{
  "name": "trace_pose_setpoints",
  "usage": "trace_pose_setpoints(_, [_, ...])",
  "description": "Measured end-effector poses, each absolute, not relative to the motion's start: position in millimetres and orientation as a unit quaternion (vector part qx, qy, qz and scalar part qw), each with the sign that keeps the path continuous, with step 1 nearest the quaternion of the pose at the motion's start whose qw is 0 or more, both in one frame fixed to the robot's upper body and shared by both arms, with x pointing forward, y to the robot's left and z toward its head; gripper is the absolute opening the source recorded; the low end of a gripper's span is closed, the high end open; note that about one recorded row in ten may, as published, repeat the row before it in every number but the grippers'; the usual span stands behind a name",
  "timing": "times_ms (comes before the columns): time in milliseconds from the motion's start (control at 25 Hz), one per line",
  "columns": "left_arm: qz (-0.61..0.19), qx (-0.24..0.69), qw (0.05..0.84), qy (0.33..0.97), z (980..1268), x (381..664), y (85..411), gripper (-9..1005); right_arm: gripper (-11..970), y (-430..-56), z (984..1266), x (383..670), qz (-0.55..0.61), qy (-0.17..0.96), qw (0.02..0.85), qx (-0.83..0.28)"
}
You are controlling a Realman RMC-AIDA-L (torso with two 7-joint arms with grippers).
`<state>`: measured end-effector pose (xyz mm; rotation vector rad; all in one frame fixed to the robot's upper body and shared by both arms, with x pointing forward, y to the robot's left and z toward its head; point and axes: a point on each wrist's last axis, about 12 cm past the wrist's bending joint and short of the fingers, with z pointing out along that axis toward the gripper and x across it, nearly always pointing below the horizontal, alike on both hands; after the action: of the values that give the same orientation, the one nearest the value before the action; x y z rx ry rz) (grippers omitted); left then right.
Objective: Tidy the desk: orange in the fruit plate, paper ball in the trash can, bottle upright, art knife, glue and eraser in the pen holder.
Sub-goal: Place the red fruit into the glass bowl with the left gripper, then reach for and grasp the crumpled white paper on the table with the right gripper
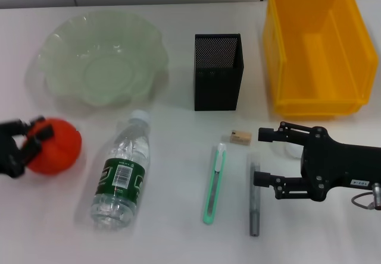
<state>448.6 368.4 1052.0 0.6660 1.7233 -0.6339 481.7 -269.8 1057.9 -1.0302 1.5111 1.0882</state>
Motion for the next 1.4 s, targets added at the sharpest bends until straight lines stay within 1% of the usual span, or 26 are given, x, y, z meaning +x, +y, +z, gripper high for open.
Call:
trace_pose_setpoints(80, [-0.285, 0.268, 0.614, 0.686, 1073, 452, 373, 163, 818, -270, 1058, 482, 0.447, 0.620, 0.488, -0.421])
trace_pose_setpoints(160, [-0.292, 0.263, 0.633, 0.667, 1083, 458, 373, 163, 818, -270, 1059, 482, 0.447, 0.619, 0.491, -0.419])
trace_pose_setpoints(200, [-0.297, 0.260, 0.644, 0.655, 1091, 468, 372, 164, 818, -270, 1059, 482, 0.447, 0.619, 0.491, -0.419])
trace_pose_setpoints(280, [-0.303, 0.258, 0.649, 0.648, 1098, 483, 366, 164, 818, -271, 1059, 482, 0.447, 0.619, 0.494, -0.417])
trace_pose_setpoints(480, [-0.298, 0.238, 0.645, 0.662, 1107, 541, 336, 165, 817, -273, 1059, 478, 0.449, 0.618, 0.497, -0.412])
trace_pose_setpoints(520, [-0.287, 0.233, 0.641, 0.673, 1105, 561, 322, 165, 817, -275, 1060, 477, 0.452, 0.617, 0.500, -0.406])
trace_pose_setpoints(640, [-0.265, 0.217, 0.634, 0.693, 1101, 583, 309, 164, 817, -281, 1064, 473, 0.459, 0.610, 0.514, -0.391])
trace_pose_setpoints(720, [-0.260, 0.211, 0.633, 0.698, 1099, 587, 306, 164, 817, -285, 1067, 472, 0.461, 0.608, 0.520, -0.384])
trace_pose_setpoints(920, [-0.238, 0.173, 0.621, 0.726, 1089, 601, 299, 162, 817, -303, 1086, 472, 0.471, 0.606, 0.528, -0.363])
trace_pose_setpoints(1040, [-0.232, 0.172, 0.619, 0.731, 1087, 601, 299, 161, 817, -314, 1101, 477, 0.473, 0.625, 0.510, -0.354])
trace_pose_setpoints(1160, [-0.233, 0.178, 0.617, 0.730, 1085, 597, 301, 259, 817, -318, 1108, 480, 0.470, 0.638, 0.500, -0.350])
trace_pose_setpoints(1240, [-0.236, 0.183, 0.618, 0.727, 1084, 590, 306, 325, 817, -323, 1123, 489, 0.460, 0.658, 0.483, -0.348])
trace_pose_setpoints(1280, [-0.236, 0.183, 0.618, 0.727, 1084, 590, 306, 372, 817, -323, 1123, 489, 0.460, 0.658, 0.483, -0.348])
trace_pose_setpoints(1320, [-0.246, 0.194, 0.620, 0.720, 1083, 580, 312, 420, 817, -327, 1140, 498, 0.446, 0.682, 0.466, -0.344])
trace_pose_setpoints(1360, [-0.246, 0.194, 0.620, 0.720, 1083, 580, 312, 467, 817, -327, 1140, 498, 0.446, 0.682, 0.466, -0.344])
trace_pose_setpoints(1400, [-0.254, 0.205, 0.622, 0.712, 1084, 573, 313, 515, 817, -328, 1148, 501, 0.438, 0.694, 0.457, -0.344])
